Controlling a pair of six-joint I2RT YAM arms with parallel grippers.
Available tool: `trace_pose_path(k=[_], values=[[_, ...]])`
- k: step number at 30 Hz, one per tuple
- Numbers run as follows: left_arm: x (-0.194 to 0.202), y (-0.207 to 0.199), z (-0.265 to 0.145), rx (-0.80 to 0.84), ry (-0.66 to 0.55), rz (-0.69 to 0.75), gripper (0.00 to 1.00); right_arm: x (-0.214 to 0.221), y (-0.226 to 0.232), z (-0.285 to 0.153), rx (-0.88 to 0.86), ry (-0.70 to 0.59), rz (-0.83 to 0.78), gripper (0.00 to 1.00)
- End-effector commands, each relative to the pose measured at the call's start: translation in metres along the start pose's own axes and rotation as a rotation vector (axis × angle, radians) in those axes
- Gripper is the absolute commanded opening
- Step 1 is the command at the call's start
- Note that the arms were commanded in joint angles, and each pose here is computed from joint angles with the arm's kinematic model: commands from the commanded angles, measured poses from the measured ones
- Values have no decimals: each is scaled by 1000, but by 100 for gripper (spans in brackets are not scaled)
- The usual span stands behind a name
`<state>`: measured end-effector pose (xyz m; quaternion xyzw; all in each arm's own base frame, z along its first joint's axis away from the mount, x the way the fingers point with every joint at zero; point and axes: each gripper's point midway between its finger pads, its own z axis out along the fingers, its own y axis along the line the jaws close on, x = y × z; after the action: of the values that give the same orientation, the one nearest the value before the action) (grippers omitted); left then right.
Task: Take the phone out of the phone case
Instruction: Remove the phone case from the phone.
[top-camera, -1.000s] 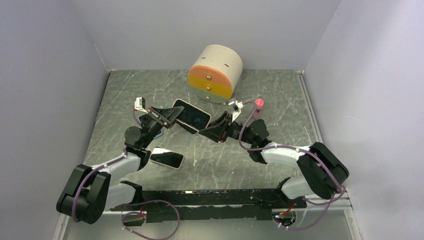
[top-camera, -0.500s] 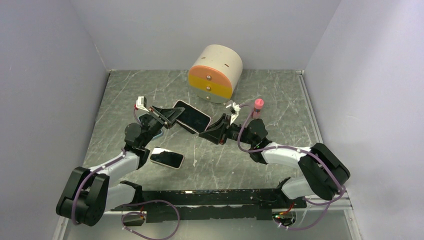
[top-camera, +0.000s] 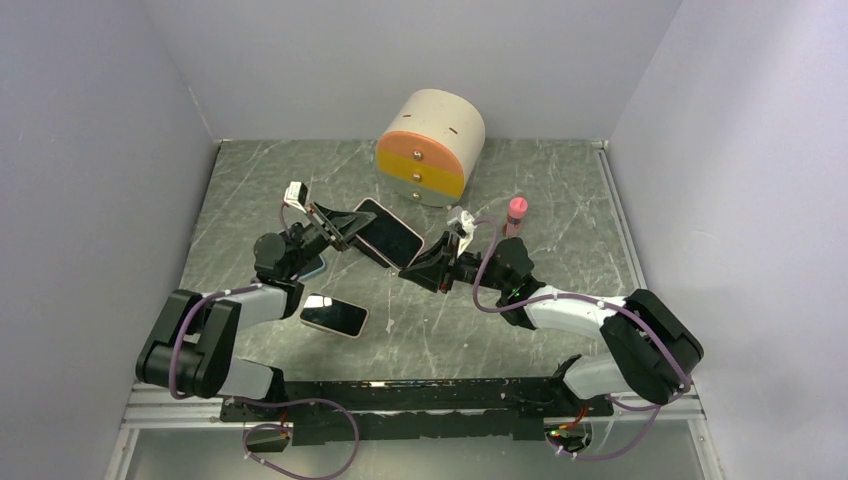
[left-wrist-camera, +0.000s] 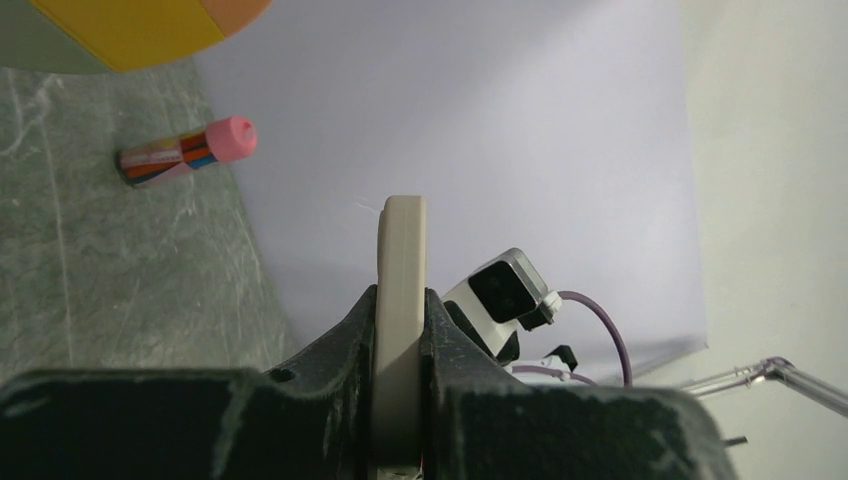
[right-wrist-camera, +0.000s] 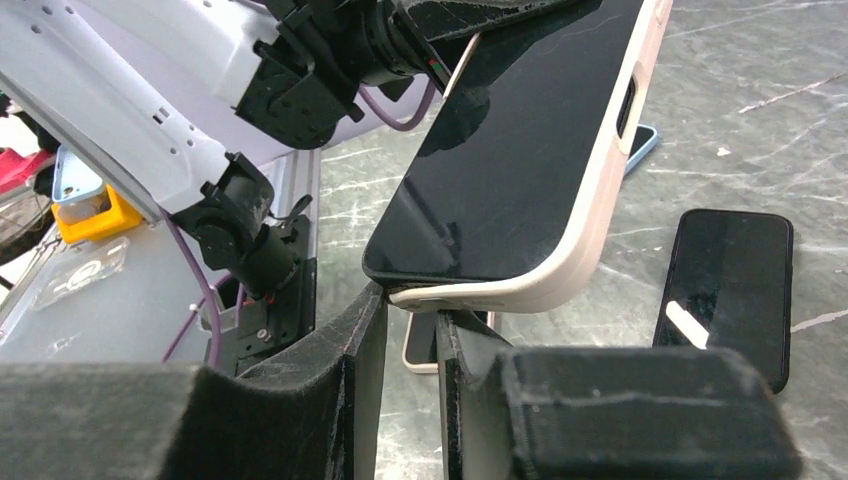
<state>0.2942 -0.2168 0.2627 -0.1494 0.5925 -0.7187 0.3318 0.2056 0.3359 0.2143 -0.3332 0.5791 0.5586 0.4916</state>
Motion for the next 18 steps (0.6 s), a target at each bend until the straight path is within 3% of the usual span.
trace_pose_path(k=[1, 9, 18], values=[[40, -48, -5, 183, 248, 70, 2, -42, -10, 5, 51, -147, -122, 0], [53, -61, -11, 202, 350, 150, 3, -46, -24, -2, 84, -174, -58, 0], [67, -70, -19, 200, 449, 247, 2, -51, -33, -11, 98, -185, 6, 12]])
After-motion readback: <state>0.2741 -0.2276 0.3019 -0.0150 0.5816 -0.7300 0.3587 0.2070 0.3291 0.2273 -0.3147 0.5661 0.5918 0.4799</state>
